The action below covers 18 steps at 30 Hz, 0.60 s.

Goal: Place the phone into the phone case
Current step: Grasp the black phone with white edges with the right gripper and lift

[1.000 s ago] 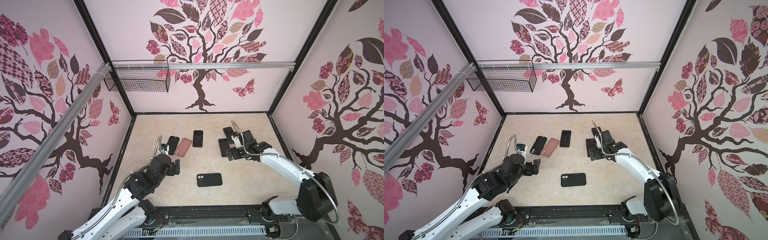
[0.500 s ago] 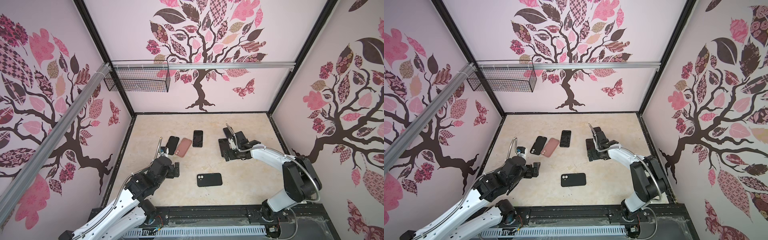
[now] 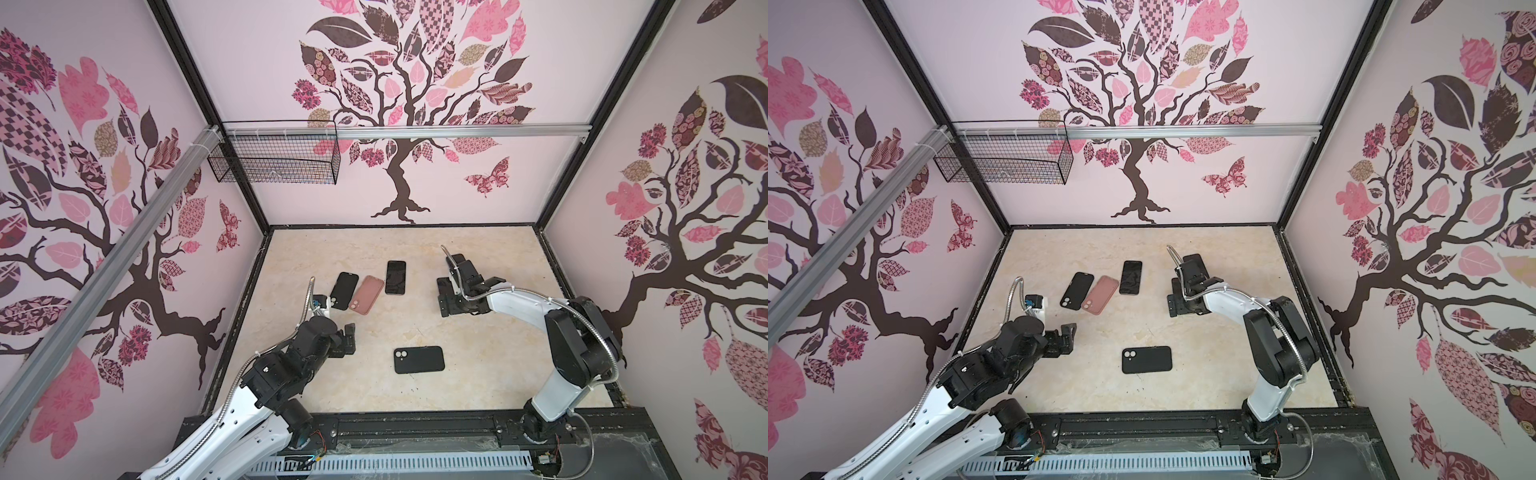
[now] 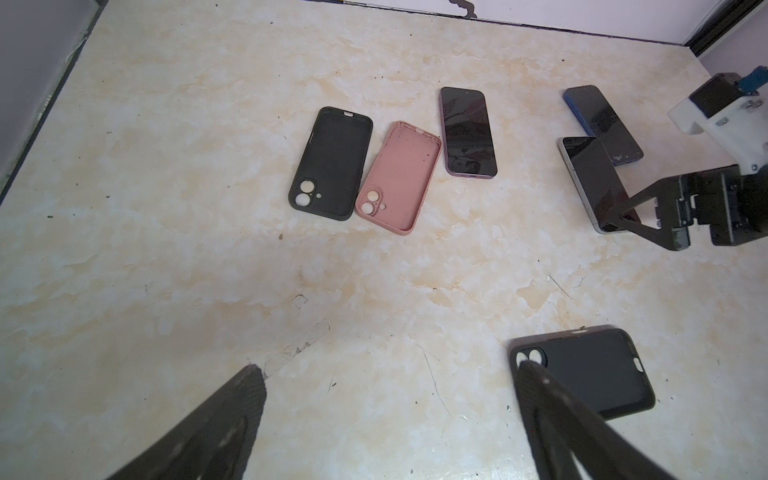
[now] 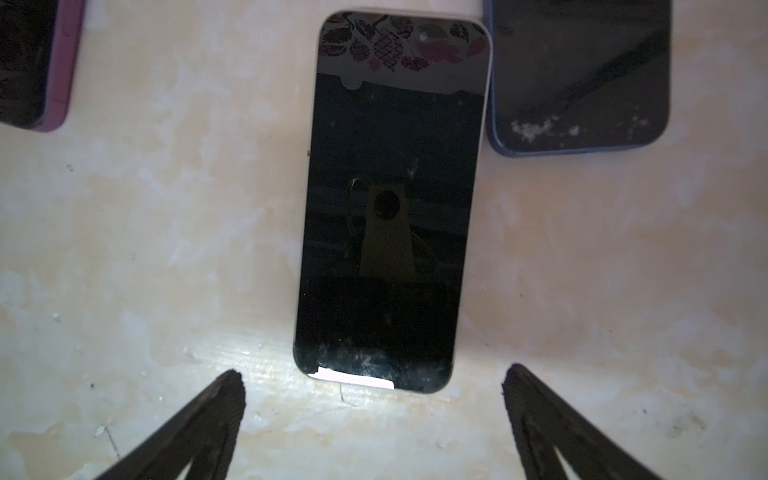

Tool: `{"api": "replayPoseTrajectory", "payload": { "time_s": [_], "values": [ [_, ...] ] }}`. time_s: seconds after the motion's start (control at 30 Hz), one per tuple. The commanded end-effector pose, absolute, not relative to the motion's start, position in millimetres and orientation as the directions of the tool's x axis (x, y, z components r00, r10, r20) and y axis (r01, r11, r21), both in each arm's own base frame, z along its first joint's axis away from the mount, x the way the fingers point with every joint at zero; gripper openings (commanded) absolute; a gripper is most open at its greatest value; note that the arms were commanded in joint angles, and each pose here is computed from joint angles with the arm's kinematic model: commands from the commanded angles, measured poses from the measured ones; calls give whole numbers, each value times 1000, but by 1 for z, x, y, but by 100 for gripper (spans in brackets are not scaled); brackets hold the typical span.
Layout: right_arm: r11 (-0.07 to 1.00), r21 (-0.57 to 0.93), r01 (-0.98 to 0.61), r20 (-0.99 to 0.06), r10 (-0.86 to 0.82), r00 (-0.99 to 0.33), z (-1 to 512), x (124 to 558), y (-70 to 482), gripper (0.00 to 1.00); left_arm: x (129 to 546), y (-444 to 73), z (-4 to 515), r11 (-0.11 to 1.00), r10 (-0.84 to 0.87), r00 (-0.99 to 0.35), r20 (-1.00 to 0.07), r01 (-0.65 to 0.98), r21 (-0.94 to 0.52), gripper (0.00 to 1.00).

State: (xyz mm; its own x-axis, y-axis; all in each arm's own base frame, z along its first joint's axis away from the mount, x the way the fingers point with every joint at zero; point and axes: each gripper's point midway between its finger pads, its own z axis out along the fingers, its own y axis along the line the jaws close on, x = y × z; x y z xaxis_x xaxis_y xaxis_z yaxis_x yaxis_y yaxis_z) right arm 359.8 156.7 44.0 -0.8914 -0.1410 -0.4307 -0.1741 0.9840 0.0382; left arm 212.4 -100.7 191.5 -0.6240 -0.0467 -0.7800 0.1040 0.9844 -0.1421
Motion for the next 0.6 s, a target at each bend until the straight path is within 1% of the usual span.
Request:
{"api": "replayPoseTrajectory", "payload": {
  "time_s": [0.0,0.37,0.47,0.57],
  "values": [
    [988,12,-156,-431,-136,-892,40,371,158,100,211,-95,182,989,-43,-634,-772,85,-125,97],
    [986,3,-169,-390,-154,-908,21,383,166,100,210,-95,182,988,-46,-632,-773,85,-128,97],
    [987,-25,-160,-375,-158,-914,16,385,162,96,210,-94,184,988,-51,-624,-780,81,-129,97],
    [986,-51,-157,-353,-165,-921,9,386,159,95,210,-93,186,988,-58,-617,-785,80,-136,97]
  ]
}}
